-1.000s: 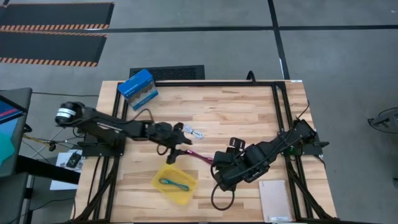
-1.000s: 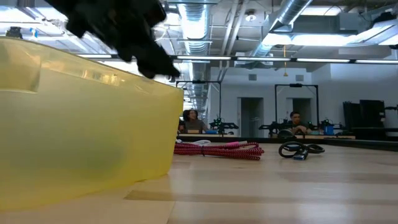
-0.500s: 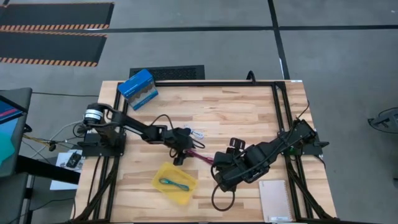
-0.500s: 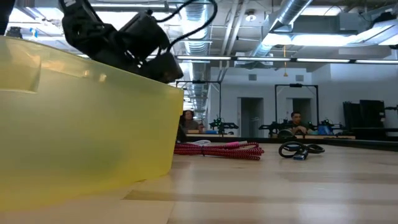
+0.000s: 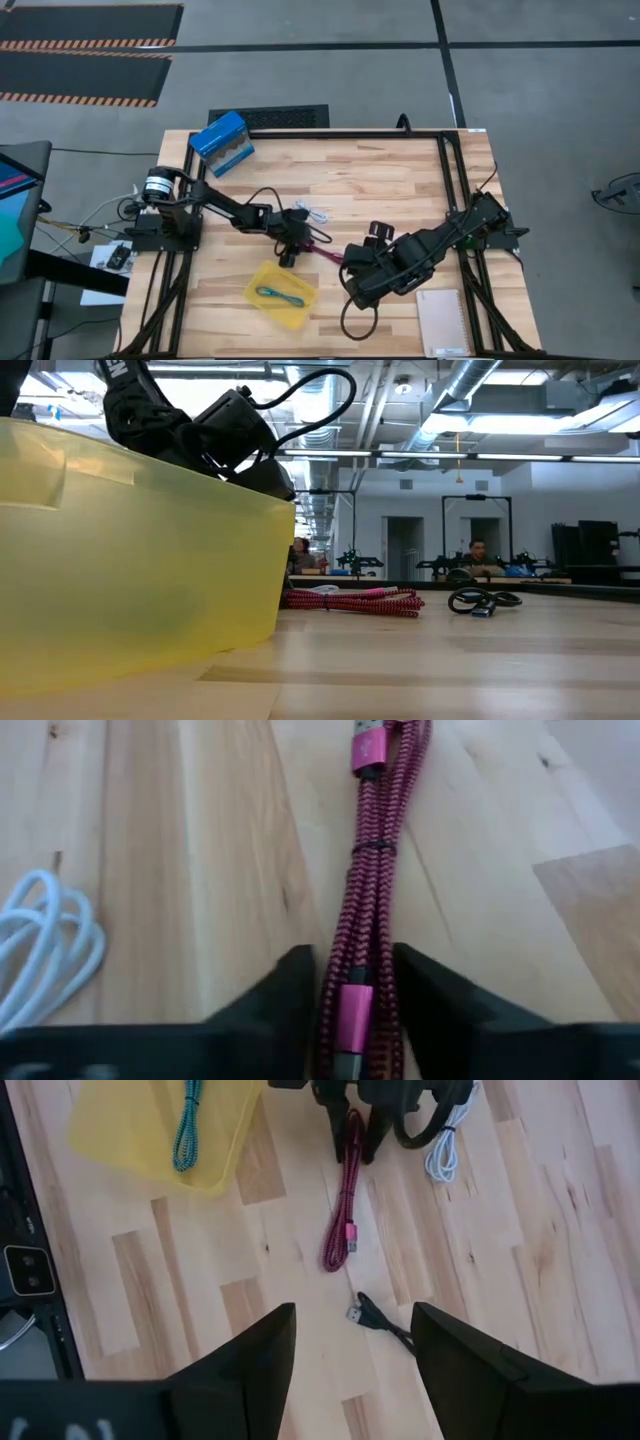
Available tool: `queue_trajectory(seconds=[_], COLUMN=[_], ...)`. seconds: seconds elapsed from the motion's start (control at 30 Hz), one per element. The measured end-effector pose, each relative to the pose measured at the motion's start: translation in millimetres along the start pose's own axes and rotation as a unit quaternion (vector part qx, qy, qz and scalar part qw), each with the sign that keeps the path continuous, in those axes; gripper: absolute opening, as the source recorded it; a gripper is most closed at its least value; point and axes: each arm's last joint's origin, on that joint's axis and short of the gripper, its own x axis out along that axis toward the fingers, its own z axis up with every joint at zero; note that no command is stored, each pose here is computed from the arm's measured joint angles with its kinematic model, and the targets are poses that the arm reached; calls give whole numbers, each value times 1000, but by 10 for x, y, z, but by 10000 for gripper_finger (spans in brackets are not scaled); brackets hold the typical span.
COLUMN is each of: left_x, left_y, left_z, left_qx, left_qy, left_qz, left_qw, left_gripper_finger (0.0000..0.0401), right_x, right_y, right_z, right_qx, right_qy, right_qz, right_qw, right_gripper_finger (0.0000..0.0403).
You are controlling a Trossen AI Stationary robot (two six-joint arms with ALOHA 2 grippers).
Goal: Pick and place USB-C Cables
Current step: Put the pink black charger cable into the yellow transparent bin
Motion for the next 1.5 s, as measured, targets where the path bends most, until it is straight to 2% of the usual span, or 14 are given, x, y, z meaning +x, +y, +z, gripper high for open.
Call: queue_trajectory(seconds=[0.13,0.17,0.37,0.53,0.67,0.8,0.97,1.03,1.13,1.3,1.4,1.5], left_x=[2,3,-28,-217,-525,-913,-1429,-1620,-1842,-2040,-2050,-2034], left_y=[-5,-4,1,27,22,-18,-119,-168,-238,-326,-345,-349], left_z=[-3,-5,25,112,316,424,485,494,493,477,473,507], left_qx=[-7,-11,-34,-55,-53,-56,-55,-57,-56,-46,-44,-40], left_qy=[0,1,-6,-16,-65,-129,-227,-272,-321,-381,-406,-430], left_qz=[-3,-2,31,74,105,109,103,98,88,72,64,56], left_qw=[1000,1000,999,996,991,984,967,956,941,921,911,900], left_gripper_finger=[25,16,11,7,4,4,4,4,5,5,4,7], right_x=[1,1,-6,-41,-181,-369,-575,-626,-650,-413,-138,166], right_y=[3,5,14,69,78,36,-167,-332,-642,-1055,-1118,-1063], right_z=[3,2,-6,-64,-140,-278,-599,-757,-1028,-1408,-1515,-1512], right_qx=[1,0,-3,-24,-29,-12,7,35,93,227,275,288], right_qy=[-1,-1,-5,-10,-35,-74,-136,-161,-211,-318,-366,-401], right_qz=[1,1,-2,-6,-6,-14,-49,-61,-79,-76,-60,-53], right_qw=[1000,1000,1000,1000,999,997,990,984,970,917,887,868], right_gripper_finger=[224,224,224,224,224,224,218,212,202,188,183,183])
